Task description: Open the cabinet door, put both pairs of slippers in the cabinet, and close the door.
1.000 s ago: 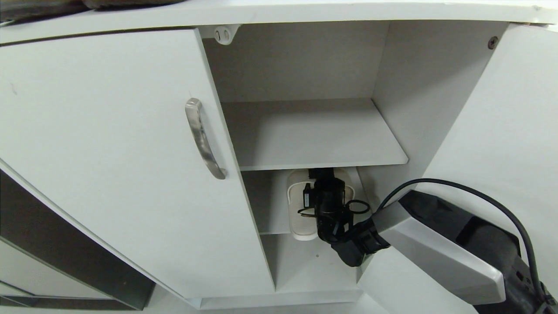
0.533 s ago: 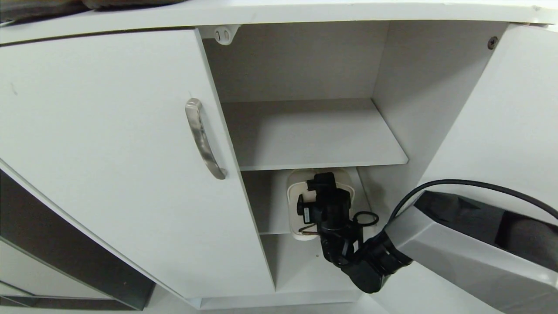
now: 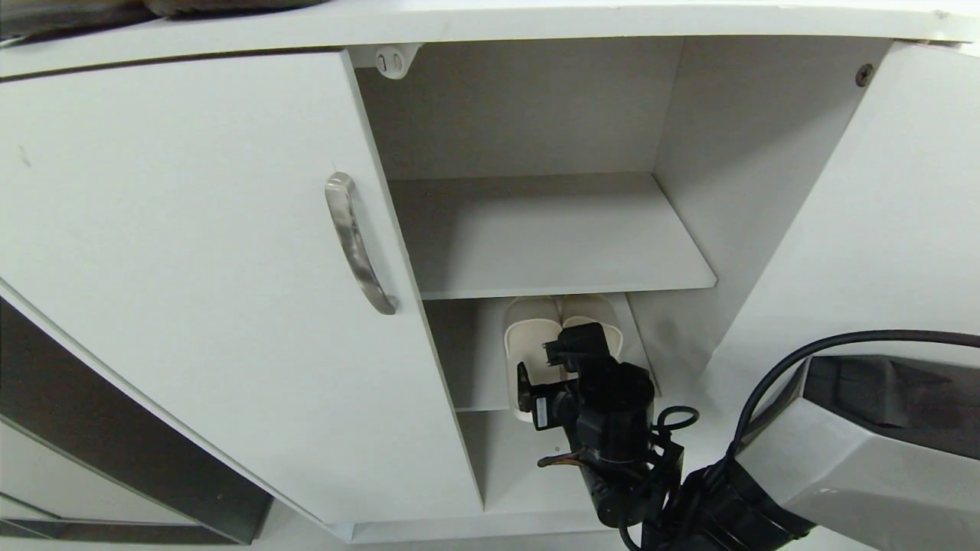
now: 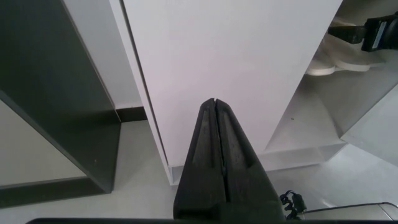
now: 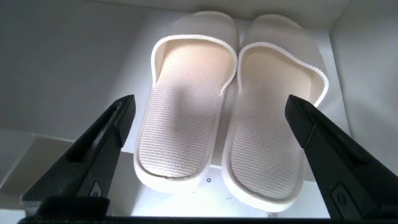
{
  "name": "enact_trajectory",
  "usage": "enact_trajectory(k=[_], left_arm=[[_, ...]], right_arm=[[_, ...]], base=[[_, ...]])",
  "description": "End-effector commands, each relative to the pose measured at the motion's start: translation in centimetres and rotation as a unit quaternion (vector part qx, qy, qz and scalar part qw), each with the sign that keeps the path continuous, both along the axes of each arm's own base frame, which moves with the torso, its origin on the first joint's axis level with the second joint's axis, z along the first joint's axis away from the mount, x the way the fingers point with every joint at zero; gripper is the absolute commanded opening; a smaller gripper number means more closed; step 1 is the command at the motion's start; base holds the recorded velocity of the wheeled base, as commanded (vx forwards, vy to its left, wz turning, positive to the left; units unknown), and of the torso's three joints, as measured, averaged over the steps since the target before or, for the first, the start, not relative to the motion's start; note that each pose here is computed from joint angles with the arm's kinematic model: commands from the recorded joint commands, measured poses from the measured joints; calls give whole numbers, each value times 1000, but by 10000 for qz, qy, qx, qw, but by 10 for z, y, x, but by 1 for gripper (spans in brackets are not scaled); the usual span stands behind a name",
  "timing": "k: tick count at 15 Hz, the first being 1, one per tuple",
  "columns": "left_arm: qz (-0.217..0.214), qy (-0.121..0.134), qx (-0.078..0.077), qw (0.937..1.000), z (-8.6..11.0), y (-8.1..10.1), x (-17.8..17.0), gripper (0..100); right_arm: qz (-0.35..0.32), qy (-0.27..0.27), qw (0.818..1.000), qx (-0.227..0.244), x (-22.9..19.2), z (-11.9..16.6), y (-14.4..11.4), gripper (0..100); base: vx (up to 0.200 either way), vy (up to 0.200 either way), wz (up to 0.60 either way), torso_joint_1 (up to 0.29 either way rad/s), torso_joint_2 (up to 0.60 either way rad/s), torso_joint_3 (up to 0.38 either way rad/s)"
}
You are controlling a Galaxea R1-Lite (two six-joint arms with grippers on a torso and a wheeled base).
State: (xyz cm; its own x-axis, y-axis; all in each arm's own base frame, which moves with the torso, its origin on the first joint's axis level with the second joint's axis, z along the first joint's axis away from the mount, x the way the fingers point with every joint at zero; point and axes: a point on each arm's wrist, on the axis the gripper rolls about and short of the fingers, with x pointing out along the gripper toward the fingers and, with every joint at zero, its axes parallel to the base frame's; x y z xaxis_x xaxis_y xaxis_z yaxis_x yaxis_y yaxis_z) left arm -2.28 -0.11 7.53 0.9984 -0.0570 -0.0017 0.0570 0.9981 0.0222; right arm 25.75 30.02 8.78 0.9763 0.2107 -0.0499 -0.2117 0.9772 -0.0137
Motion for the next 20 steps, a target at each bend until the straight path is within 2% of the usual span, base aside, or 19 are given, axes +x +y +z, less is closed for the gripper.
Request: enact_trajectory(k=[1, 9, 20], left_arm=[[1, 7, 3, 10000, 0, 0, 0, 0], [-6, 6, 11, 10000, 0, 0, 0, 0], [1, 7, 3, 10000, 0, 0, 0, 0]], right_arm=[[29, -13, 10000, 21, -2, 3, 0, 100], [28, 2, 10000, 11, -2, 1, 0, 100], [36, -48, 9999, 84, -4, 1, -2, 100]], base=[[0, 0, 0, 0, 0, 0], [-200, 0, 0, 1, 5, 3], [0, 0, 0, 0, 0, 0]])
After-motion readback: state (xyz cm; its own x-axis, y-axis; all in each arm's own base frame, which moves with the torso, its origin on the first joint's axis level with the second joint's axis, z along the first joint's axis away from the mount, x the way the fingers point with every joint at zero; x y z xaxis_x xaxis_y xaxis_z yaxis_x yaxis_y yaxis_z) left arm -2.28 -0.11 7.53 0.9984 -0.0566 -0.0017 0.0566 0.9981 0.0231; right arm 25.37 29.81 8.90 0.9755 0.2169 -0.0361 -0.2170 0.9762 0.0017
